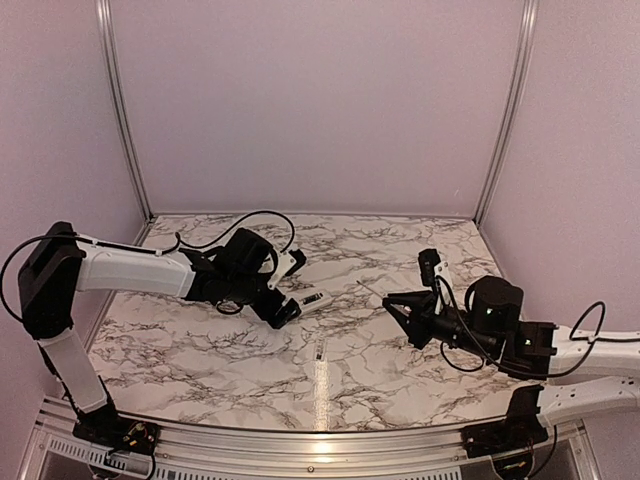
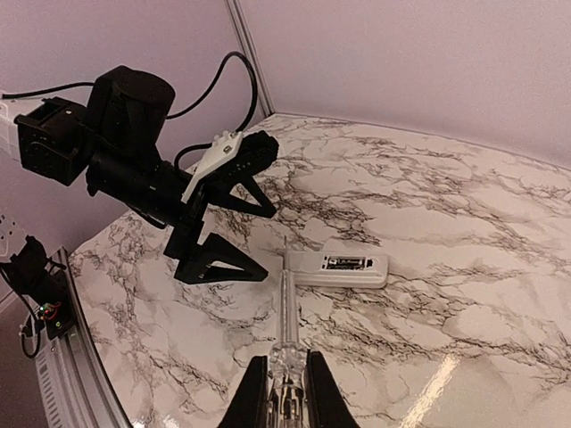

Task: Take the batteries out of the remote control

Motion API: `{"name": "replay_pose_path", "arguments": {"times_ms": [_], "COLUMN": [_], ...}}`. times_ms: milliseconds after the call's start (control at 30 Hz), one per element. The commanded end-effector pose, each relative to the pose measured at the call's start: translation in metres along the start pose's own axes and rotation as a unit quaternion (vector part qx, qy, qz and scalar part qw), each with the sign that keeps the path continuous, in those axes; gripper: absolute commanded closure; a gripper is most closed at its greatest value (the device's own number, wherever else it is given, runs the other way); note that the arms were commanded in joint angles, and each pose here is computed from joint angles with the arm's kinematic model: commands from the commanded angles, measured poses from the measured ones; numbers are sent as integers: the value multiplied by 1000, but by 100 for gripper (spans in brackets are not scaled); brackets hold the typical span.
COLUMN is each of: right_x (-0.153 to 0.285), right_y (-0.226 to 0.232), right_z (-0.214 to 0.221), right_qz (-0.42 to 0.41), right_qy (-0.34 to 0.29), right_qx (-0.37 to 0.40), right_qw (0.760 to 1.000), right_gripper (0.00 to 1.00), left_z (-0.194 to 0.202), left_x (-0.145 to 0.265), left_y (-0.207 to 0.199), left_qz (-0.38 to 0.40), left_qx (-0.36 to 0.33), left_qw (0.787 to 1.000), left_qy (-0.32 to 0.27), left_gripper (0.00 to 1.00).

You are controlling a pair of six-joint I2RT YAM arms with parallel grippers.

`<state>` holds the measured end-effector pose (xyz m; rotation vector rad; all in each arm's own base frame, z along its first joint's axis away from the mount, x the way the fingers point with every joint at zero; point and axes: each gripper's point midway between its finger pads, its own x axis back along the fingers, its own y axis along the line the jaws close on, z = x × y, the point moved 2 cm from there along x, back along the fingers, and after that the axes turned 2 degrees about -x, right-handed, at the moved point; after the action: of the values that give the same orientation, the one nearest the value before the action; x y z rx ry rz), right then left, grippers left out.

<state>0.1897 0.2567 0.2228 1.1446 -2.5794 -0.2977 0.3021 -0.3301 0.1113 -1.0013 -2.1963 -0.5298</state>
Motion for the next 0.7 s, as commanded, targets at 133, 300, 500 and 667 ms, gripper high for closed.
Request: {"name": "replay_pose_path", "arguments": {"times_ms": [133, 300, 500, 667], "right_x": [10, 11, 11, 11], "right_y": [-9, -10, -11, -11], "right_z": [6, 6, 9, 10], "right_qz": [13, 14, 14, 12], "right_qy": [2, 1, 1, 1], "right_qx": [9, 12, 14, 15], "right_qw": [1000, 1000, 1000, 1000], "right_gripper": [100, 100, 100, 100], "left_z": [7, 1, 8, 18], "left_x": [-37, -47, -59, -68], "left_y": [18, 14, 13, 12], "left_qz": [75, 99, 109, 105], "left_qx": [-34, -53, -60, -64], "left_qw": [994, 990, 986, 985], "left_qy": [70, 80, 106, 124], "left_gripper": [5, 6, 8, 10]}}
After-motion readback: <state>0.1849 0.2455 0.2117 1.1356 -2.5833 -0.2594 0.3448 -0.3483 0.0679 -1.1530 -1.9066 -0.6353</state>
